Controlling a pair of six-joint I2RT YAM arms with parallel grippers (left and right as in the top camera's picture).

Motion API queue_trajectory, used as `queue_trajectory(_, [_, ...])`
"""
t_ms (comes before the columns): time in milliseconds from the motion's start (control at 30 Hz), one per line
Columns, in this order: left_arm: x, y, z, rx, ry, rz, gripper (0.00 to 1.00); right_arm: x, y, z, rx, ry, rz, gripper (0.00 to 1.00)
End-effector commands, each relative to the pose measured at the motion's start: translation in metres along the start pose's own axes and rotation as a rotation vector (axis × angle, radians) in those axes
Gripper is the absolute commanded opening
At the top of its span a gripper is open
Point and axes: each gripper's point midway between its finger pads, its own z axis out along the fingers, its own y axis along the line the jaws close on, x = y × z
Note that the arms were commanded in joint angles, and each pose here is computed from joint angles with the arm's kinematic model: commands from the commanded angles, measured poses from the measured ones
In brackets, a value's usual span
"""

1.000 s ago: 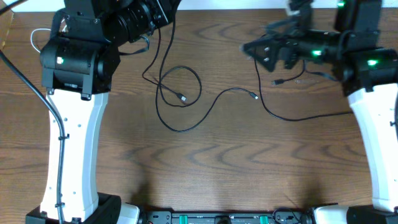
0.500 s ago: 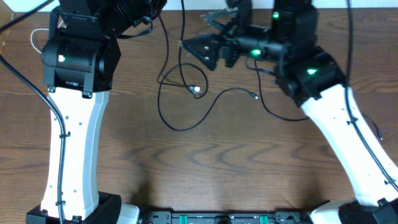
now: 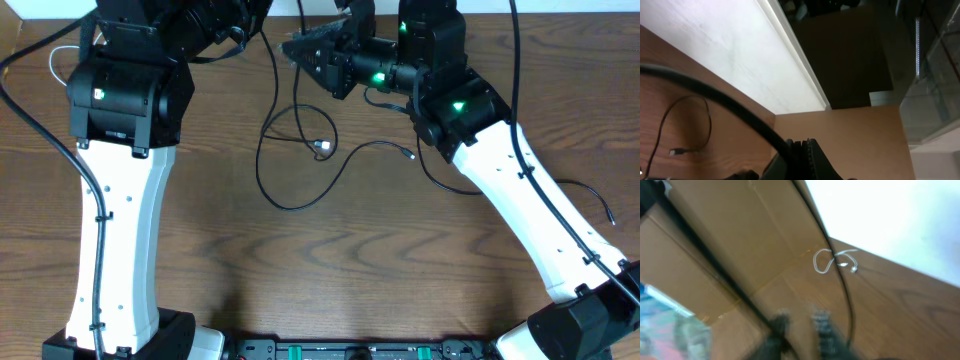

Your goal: Untangle cables

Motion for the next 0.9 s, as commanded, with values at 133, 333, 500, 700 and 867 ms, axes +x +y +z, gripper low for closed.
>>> queue_trajectory(133, [0.007,0.008,-0.001,-0.036,0.032,0.057,0.07,-0.004,-0.001,-0.001,0.018,-0.014,0.001,0.01])
queue_trajectory(333, [-0.01,0.067,-0.011,-0.31,-0.077,0.182,0.08,-0.022,0.001,-0.022,0.036,-0.055,-0.007,0.02])
queue_trajectory(500, [-0.041,0.138,-0.054,-0.726,-0.254,0.278,0.17,-0.04,0.004,-0.053,0.071,-0.091,-0.014,0.02])
queue_trajectory(700, [-0.038,0.173,-0.071,-0.915,-0.239,0.277,0.5,-0.048,0.011,-0.066,0.075,-0.114,-0.018,0.01])
queue_trajectory(867, [-0.014,0.156,-0.048,-0.761,-0.038,0.379,0.54,-0.051,0.009,-0.068,0.082,-0.127,-0.002,0.01])
